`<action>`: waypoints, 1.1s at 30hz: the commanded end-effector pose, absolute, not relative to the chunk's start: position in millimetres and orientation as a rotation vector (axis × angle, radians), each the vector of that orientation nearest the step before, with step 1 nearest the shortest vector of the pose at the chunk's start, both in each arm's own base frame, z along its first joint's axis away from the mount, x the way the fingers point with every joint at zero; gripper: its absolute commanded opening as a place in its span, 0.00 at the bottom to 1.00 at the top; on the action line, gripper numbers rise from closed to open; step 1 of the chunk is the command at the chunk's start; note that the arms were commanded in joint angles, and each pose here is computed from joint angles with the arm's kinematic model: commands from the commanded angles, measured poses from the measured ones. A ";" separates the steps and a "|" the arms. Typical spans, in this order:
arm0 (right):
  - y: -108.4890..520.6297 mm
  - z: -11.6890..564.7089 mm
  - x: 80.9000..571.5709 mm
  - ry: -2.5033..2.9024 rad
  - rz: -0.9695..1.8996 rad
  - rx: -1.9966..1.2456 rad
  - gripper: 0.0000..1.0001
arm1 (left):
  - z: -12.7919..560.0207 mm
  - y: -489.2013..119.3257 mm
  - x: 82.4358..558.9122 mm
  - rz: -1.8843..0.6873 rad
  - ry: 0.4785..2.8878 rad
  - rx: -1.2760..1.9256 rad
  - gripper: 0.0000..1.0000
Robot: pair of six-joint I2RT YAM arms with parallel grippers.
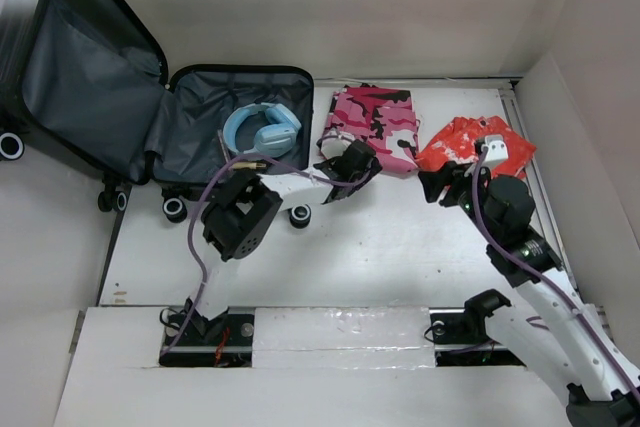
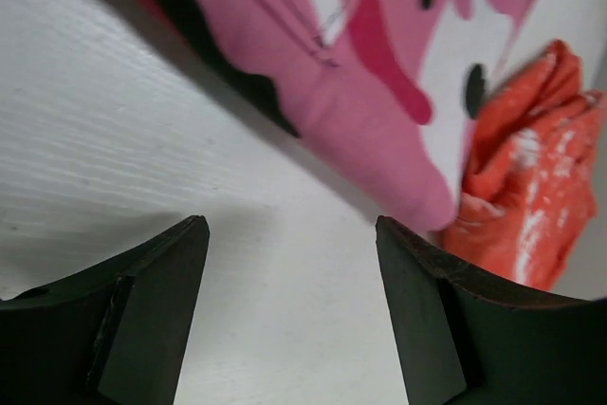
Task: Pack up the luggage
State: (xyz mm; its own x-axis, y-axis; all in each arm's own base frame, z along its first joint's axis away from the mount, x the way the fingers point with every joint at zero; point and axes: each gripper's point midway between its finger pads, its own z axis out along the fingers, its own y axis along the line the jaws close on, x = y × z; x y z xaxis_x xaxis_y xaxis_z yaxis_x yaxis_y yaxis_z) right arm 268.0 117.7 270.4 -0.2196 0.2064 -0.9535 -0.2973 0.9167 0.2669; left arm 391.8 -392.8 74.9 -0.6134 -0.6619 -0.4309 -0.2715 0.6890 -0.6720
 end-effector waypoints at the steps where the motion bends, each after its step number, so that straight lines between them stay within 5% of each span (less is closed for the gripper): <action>1: 117.3 282.1 262.8 1.707 0.474 -0.069 0.64 | 99.8 -398.2 404.1 -0.812 2.139 -0.863 0.67; 10: 121.6 284.2 261.4 1.698 0.492 -0.097 0.64 | 30.1 -378.7 427.8 -0.671 2.161 -1.096 0.61; 20: 122.1 286.9 258.5 1.680 0.504 -0.103 0.64 | 23.8 -377.6 458.2 -0.591 2.104 -1.180 0.54; 23: 123.0 295.3 255.9 1.659 0.517 -0.110 0.64 | 24.9 -382.5 469.2 -0.553 2.101 -1.160 0.41; 25: 123.3 299.3 252.6 1.644 0.528 -0.116 0.64 | 21.7 -382.6 471.7 -0.509 2.127 -1.094 0.14; 27: 120.9 308.8 247.1 1.616 0.534 -0.114 0.64 | 9.8 -379.1 468.1 -0.477 2.151 -1.059 0.00; 33: 112.8 314.6 238.3 1.608 0.512 -0.105 0.64 | 35.8 -372.6 473.1 -0.588 2.111 -0.955 0.00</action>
